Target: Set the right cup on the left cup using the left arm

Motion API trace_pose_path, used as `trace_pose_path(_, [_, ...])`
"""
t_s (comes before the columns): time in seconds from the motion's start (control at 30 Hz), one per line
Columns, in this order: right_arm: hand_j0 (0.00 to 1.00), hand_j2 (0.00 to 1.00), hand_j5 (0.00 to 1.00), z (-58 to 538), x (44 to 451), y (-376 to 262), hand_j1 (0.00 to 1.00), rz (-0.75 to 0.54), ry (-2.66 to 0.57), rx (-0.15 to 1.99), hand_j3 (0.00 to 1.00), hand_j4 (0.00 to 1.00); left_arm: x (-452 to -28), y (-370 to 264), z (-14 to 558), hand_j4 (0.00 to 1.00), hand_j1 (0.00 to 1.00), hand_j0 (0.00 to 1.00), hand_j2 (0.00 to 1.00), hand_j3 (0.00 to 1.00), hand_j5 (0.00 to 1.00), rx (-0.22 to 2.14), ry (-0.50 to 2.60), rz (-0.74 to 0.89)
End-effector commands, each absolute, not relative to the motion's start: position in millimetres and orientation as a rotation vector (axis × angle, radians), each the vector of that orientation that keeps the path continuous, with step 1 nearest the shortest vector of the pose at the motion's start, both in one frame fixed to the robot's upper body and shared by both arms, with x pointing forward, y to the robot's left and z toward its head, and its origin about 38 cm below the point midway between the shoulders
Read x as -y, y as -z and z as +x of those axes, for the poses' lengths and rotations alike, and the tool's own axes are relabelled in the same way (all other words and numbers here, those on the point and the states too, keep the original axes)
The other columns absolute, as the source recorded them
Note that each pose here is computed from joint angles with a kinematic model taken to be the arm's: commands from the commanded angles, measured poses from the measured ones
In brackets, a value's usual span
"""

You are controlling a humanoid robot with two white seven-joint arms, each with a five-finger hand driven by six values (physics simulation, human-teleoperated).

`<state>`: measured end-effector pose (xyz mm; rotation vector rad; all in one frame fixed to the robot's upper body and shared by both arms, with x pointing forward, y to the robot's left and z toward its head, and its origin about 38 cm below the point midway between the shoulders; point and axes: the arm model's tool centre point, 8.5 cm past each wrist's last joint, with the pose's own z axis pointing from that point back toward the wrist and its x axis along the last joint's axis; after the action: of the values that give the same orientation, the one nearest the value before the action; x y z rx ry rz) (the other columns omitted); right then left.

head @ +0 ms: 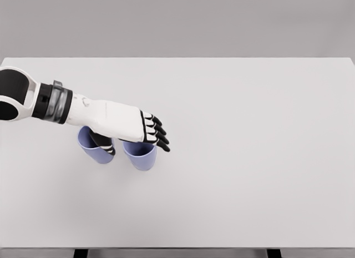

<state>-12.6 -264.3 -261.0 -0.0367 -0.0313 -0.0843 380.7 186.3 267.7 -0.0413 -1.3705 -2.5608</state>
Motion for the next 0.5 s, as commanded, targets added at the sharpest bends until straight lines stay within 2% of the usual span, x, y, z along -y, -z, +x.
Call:
trace_pose_path(0.0, [1.00,1.00,1.00,-12.1,264.3,261.0,1.00,-0.037,0.084,0.033,1.00,1.00,-186.2,-267.0,381.5,1.00,1.00,1.00,1.00,1.00,1.00,1.365,2.555,-0.037])
trace_pose_path(0.47, [1.00,1.00,1.00,-12.7,264.2,261.0,1.00,-0.037,0.084,0.031,1.00,1.00,-183.9,-259.8,388.2,1.00,1.00,1.00,1.00,1.00,1.00,1.341,2.552,-0.015])
